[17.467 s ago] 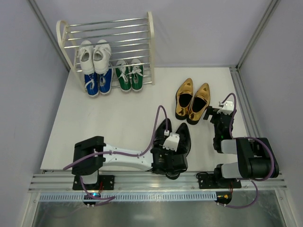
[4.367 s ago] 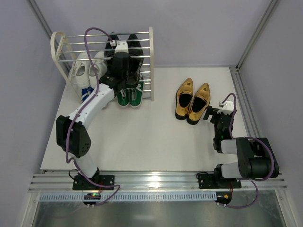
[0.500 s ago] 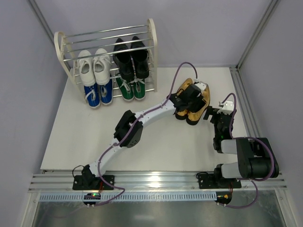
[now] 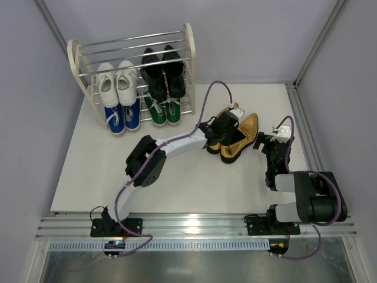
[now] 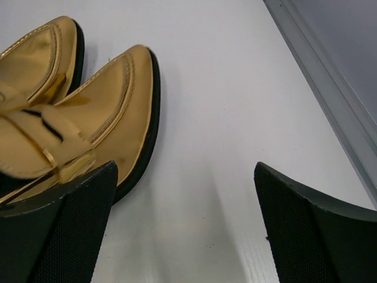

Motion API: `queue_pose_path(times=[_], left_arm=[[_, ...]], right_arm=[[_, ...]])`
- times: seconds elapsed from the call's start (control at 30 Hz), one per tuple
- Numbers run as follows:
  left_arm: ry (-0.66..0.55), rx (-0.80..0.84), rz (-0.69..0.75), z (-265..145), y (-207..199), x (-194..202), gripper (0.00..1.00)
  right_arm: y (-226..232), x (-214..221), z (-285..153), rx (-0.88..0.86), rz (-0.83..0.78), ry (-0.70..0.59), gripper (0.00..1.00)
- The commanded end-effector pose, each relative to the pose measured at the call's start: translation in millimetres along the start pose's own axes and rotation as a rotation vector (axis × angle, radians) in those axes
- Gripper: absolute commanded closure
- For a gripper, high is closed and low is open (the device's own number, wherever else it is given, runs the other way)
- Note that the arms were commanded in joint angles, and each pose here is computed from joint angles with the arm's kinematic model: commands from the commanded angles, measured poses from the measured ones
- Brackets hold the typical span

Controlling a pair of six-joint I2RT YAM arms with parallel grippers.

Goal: Place and organize the shoes onto the shoe shelf

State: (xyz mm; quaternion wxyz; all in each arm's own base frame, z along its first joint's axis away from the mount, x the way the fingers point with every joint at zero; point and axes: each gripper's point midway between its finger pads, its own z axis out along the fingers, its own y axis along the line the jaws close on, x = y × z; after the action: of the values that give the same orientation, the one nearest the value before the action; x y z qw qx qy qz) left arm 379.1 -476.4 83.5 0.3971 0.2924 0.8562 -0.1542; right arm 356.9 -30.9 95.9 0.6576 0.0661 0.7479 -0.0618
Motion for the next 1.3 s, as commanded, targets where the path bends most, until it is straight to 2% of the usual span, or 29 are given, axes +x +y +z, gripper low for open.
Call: queue_pose_path(times=[0.0, 0.1, 0.13, 0.17, 0.23, 0.27, 0.33, 0.37, 0.53, 0.6, 0.63, 0.7, 0.73, 0.8, 0.87, 0.9, 1.0, 1.03, 1.13, 1.27], left_arm=[[0.170, -0.044, 0.007, -46.9, 12.9, 49.6, 1.00], [0.213, -0.069, -0.018, -75.3, 20.2, 75.0, 1.00], [0.173, -0.102, -0.030, -92.5, 26.3, 66.6, 1.00], [0.207, -0.141, -0.023, -97.3, 34.4, 94.8, 1.00], [0.162, -0.163, -0.074, -122.5, 41.9, 93.6, 1.00], [0.190, -0.214, -0.073, -130.1, 56.2, 121.1, 1.00], [0.187, -0.242, -0.098, -146.4, 65.6, 133.1, 1.00], [0.171, -0.244, -0.108, -163.1, 70.8, 136.1, 1.00], [0.191, -0.193, -0.109, -188.8, 65.8, 147.0, 0.98], [0.211, -0.181, -0.091, -189.5, 61.7, 152.0, 0.87], [0.211, -0.171, -0.089, -188.9, 59.1, 152.1, 0.73], [0.214, -0.150, -0.089, -185.5, 54.4, 152.9, 0.60], [0.210, -0.124, -0.094, -183.1, 49.4, 152.0, 0.47], [0.222, -0.106, -0.088, -179.1, 45.8, 155.5, 0.42], [0.232, -0.101, -0.084, -177.1, 44.6, 157.6, 0.42], [0.240, -0.102, -0.081, -175.9, 44.7, 160.2, 0.42], [0.274, -0.076, -0.081, -173.8, 40.1, 170.5, 0.56], [0.297, -0.076, -0.081, -171.7, 39.7, 177.0, 0.74], [0.353, -0.068, -0.084, -172.5, 38.2, 192.9, 0.99], [0.368, -0.080, -0.096, -177.8, 42.0, 204.7, 1.00]], right_arm=[[1.3, -23.5, 3.0, -0.004, 0.010, -0.087, 0.03], [1.1, -24.1, 3.3, -0.002, 0.008, -0.089, 0.03], [1.4, -24.6, 3.2, -0.004, 0.010, -0.090, 0.03], [1.4, -24.1, 3.3, -0.004, 0.010, -0.089, 0.03], [1.3, -23.6, 2.9, -0.004, 0.010, -0.087, 0.03], [1.3, -23.4, 3.0, -0.004, 0.010, -0.087, 0.03], [1.1, -24.1, 3.3, -0.002, 0.008, -0.089, 0.03], [1.6, -24.0, 2.9, -0.005, 0.010, -0.089, 0.03], [1.1, -24.1, 3.3, -0.002, 0.010, -0.089, 0.03], [1.6, -23.5, 3.0, -0.005, 0.010, -0.087, 0.03], [1.4, -23.3, 3.2, -0.004, 0.009, -0.086, 0.03], [1.4, -24.1, 3.3, -0.004, 0.010, -0.089, 0.03], [1.6, -23.5, 3.0, -0.005, 0.010, -0.087, 0.03], [1.4, -24.1, 3.3, -0.004, 0.010, -0.089, 0.03], [1.1, -24.1, 3.3, -0.002, 0.010, -0.089, 0.03], [1.3, -24.0, 2.9, -0.004, 0.010, -0.089, 0.03], [1.4, -24.2, 3.2, -0.004, 0.010, -0.089, 0.03], [1.3, -23.1, 2.9, -0.004, 0.009, -0.086, 0.03], [1.1, -23.5, 3.0, -0.002, 0.010, -0.087, 0.03], [1.4, -24.6, 3.2, -0.004, 0.010, -0.090, 0.03]])
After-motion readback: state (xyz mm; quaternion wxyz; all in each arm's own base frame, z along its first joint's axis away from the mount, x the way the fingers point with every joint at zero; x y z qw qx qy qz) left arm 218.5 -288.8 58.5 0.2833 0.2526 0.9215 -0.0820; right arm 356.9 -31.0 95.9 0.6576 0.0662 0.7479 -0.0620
